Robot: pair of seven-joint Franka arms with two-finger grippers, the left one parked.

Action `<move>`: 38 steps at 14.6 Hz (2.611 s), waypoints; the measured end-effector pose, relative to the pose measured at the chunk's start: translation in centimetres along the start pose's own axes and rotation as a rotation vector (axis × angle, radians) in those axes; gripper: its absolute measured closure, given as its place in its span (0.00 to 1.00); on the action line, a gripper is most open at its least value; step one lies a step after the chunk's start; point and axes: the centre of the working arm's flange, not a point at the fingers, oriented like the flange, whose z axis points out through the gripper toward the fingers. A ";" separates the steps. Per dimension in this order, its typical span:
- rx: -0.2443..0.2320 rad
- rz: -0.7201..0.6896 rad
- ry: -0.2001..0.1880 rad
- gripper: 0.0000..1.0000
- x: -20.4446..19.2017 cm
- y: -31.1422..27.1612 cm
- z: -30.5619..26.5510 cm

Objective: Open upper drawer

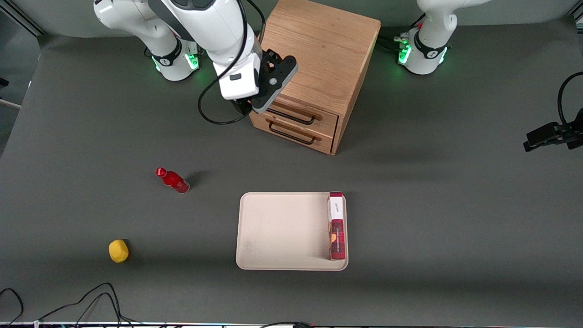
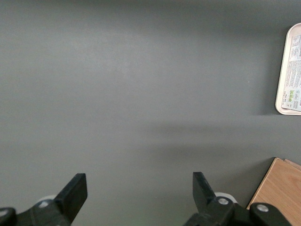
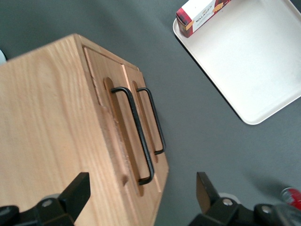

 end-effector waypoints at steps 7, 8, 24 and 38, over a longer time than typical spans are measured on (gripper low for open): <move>-0.010 -0.128 -0.021 0.00 1.8 1.4 10.1; -0.010 -0.138 -0.020 0.00 1.6 1.9 10.8; 0.005 -0.200 -0.023 0.00 1.4 1.8 15.5; -0.019 -0.243 0.051 0.00 1.1 8.9 15.1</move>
